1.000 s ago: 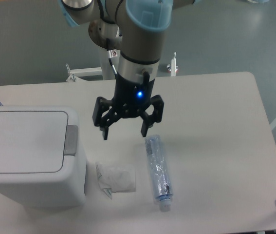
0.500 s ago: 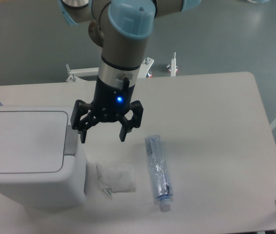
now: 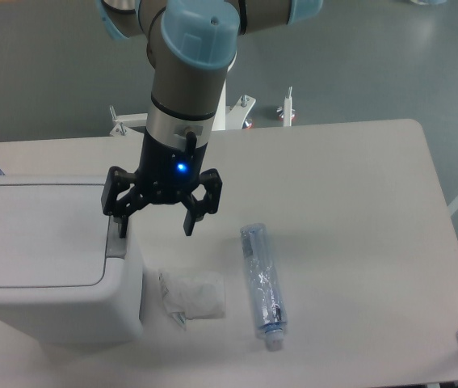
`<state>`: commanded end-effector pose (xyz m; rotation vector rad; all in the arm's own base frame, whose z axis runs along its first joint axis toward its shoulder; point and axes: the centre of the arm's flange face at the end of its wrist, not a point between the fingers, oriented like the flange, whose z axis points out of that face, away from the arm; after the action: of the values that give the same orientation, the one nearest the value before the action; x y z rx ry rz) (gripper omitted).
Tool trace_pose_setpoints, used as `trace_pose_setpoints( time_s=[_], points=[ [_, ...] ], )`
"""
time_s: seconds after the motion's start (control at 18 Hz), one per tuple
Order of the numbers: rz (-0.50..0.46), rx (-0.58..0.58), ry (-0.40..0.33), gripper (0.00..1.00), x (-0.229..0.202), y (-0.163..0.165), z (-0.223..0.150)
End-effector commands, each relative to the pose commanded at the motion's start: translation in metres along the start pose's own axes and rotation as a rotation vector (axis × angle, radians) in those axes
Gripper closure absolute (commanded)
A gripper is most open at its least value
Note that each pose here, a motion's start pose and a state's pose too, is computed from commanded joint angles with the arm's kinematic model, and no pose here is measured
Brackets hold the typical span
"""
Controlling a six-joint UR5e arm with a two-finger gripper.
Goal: Open the trash can
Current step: 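Push the gripper finger against the lid edge to flip it open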
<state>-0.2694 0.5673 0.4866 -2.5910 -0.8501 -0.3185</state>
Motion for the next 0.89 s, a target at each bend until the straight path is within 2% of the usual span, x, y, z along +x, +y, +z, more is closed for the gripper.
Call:
trace_pose_setpoints(
  time_s=[0.89],
  points=[
    [-0.001, -0.016, -0.001, 0.00, -0.004, 0.002, 0.010]
  ],
)
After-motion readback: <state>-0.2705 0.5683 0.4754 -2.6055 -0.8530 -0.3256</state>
